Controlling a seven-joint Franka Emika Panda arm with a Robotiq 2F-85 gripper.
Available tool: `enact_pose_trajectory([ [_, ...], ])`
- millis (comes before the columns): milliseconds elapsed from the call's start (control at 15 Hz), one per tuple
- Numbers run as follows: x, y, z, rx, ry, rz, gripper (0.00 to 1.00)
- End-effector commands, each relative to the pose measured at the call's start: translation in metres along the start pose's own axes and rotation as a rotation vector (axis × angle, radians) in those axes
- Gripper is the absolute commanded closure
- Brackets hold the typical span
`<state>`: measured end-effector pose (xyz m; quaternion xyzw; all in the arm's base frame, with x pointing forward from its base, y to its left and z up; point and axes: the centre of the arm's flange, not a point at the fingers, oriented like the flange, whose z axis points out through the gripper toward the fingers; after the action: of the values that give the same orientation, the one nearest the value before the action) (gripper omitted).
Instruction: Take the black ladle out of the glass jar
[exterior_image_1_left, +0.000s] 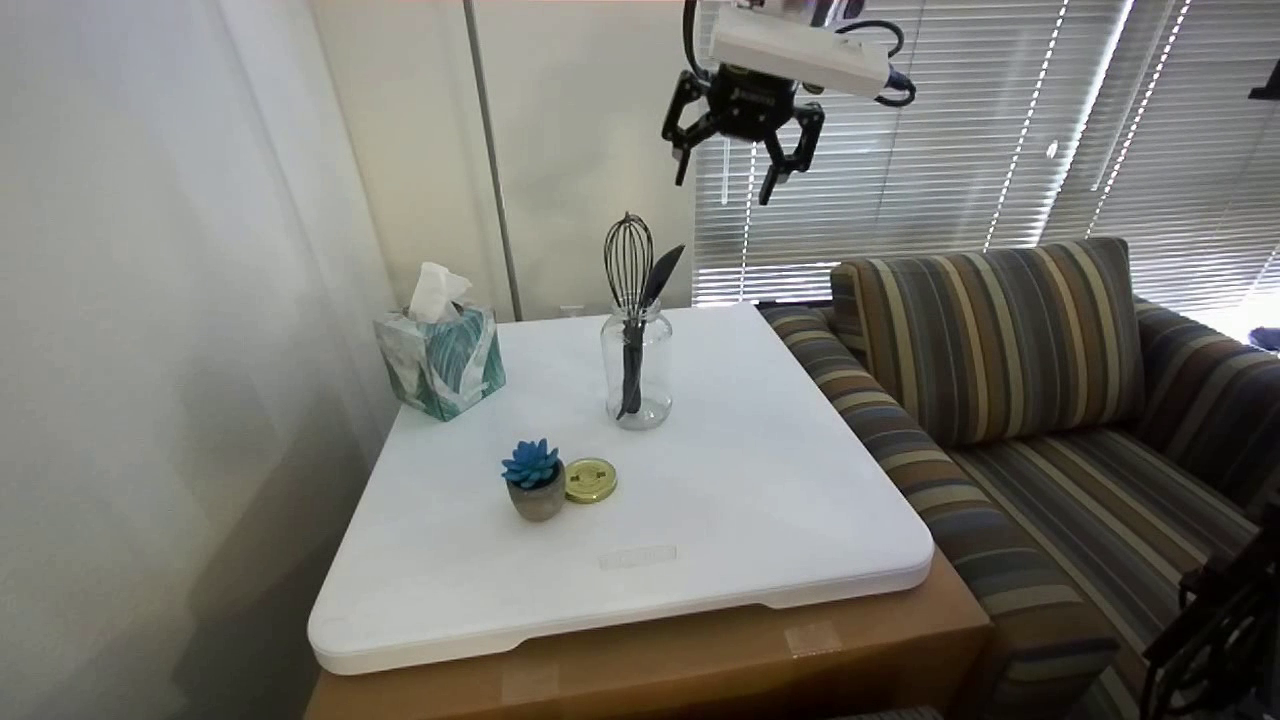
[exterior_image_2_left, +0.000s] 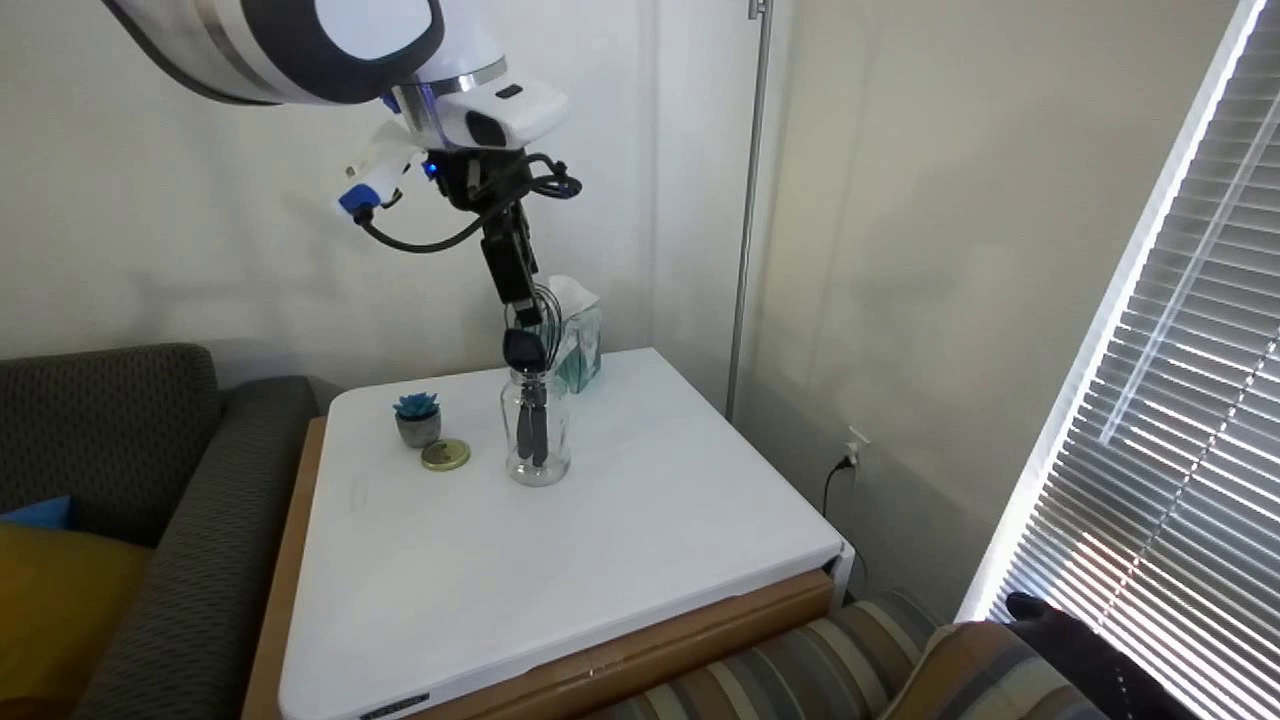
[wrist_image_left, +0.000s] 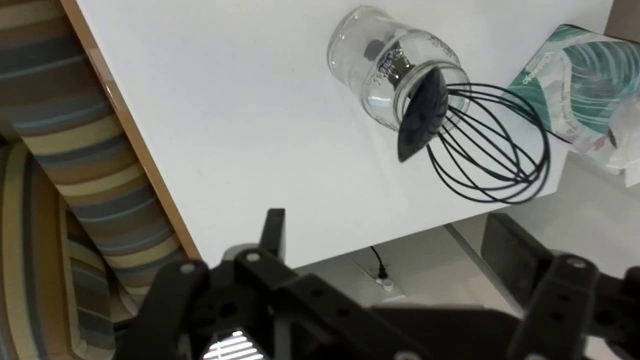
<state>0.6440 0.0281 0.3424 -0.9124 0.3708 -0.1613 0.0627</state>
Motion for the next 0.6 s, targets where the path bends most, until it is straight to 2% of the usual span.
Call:
enact_pose_trajectory([
  [0, -0.014, 0.002, 0.025, -0.075, -0.043, 0.135, 0.0],
  [200, -0.021, 0.002, 0.036, -0.073, -0.044, 0.213, 0.0],
  [533, -0.021, -0.001, 0.043, -0.005, 0.04, 0.294, 0.0],
])
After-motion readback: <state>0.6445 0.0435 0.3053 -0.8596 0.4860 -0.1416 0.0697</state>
